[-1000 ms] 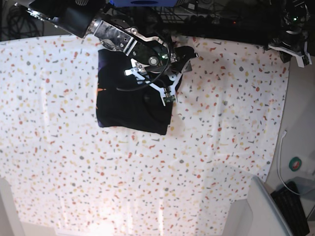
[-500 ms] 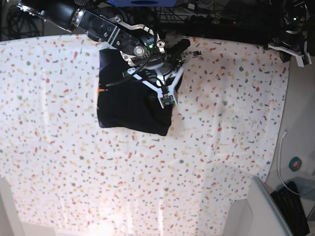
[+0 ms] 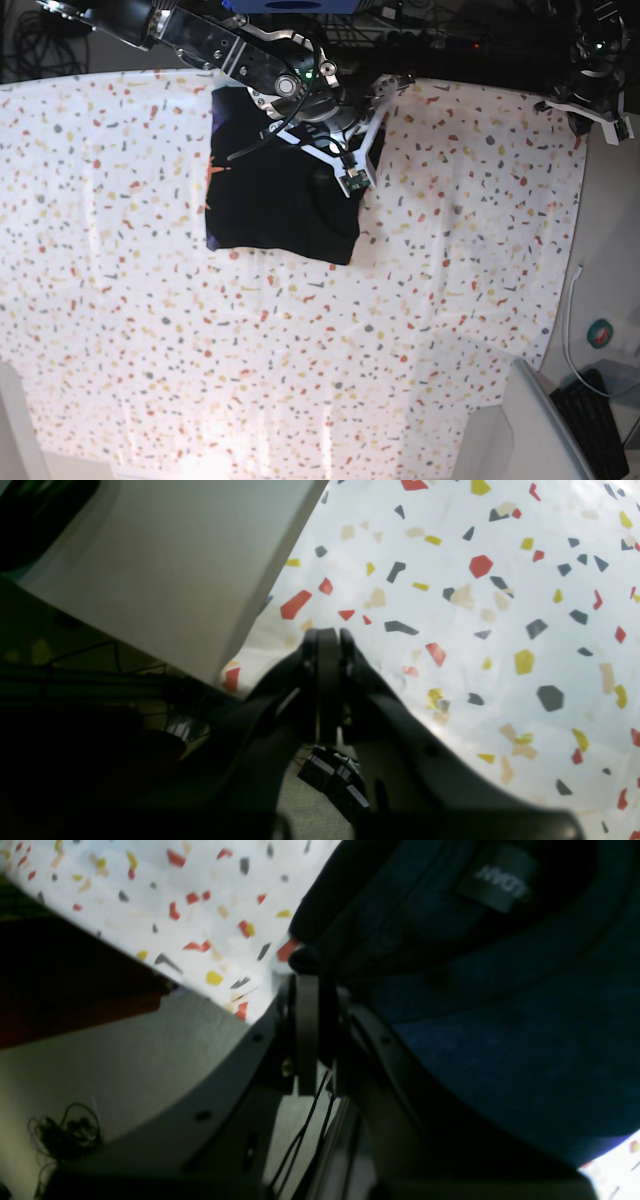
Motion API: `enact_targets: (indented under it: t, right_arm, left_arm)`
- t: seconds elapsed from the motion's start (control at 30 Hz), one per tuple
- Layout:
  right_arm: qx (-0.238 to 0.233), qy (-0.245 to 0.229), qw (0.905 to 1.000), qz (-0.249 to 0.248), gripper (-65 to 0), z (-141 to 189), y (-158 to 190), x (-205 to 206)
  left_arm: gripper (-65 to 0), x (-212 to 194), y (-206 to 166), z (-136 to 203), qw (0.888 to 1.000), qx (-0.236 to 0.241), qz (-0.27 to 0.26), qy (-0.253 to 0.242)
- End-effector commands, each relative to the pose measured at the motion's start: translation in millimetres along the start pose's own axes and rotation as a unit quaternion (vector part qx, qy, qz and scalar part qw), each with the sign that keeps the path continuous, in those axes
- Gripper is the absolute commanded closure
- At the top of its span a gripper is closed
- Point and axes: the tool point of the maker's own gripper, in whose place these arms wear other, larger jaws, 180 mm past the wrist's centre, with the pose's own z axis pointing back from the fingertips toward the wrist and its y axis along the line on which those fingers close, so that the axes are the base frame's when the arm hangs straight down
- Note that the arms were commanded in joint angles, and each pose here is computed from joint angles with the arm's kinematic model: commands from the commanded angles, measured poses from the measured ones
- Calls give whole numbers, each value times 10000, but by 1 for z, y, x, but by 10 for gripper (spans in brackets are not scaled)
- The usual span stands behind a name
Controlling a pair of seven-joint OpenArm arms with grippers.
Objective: Layout the t-shirt on the table in an organized manner, then fold the t-shirt properly
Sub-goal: 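Press the folded end flat with the right gripper while left withdraws, then grasp the folded bundle's edges with both grippers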
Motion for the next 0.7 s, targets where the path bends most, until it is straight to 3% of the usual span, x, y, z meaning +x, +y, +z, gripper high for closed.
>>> enact_targets:
  t: [0.0, 0.1, 0.17, 0.23, 0.3, 0.33, 0.43, 0.5, 0.53, 0.6, 0.67]
  right_arm:
    - [47, -144, 9999, 0, 0, 1, 4, 10]
    - [-39, -12, 10000, -8, 0, -10, 4, 3]
    - [-76, 76, 9999, 20, -6, -13, 2, -1]
    - [125, 8, 9996, 235, -150, -9, 11, 3]
    - [415, -203, 9978, 468, -216, 4, 23, 13]
    - [484, -332, 9969, 518, -219, 11, 24, 19]
    - [504, -899, 9933, 522, -210, 43, 7, 43]
    - [232, -1248, 9916, 244, -185, 58, -26, 64]
    - [-7, -1368, 9906, 32, -147, 61, -50, 73]
    - [-530, -1745, 9823, -427, -9, 71, -101, 93]
    - [-1017, -2059, 9692, -893, 0, 79, -148, 100]
  left_arm:
    - [0, 11, 5, 1, 9998, 25, -66, -175]
    - [0, 11, 2, 1, 9998, -7, -48, -173]
    - [0, 19, -20, 0, 9992, -260, -121, -260]
    - [0, 26, -42, 0, 9978, -516, -251, -341]
    - [0, 32, -60, 1, 9960, -725, -281, -432]
    - [0, 36, -69, 2, 9949, -832, -298, -486]
    - [0, 46, -111, 5, 9899, -1267, -330, -545]
    - [0, 50, -137, 10, 9863, -1537, -304, -515]
    - [0, 54, -157, 14, 9832, -1730, -263, -530]
    - [0, 59, -193, 29, 9753, -2115, -164, -613]
    - [0, 72, -243, 52, 9598, -2685, -90, -816]
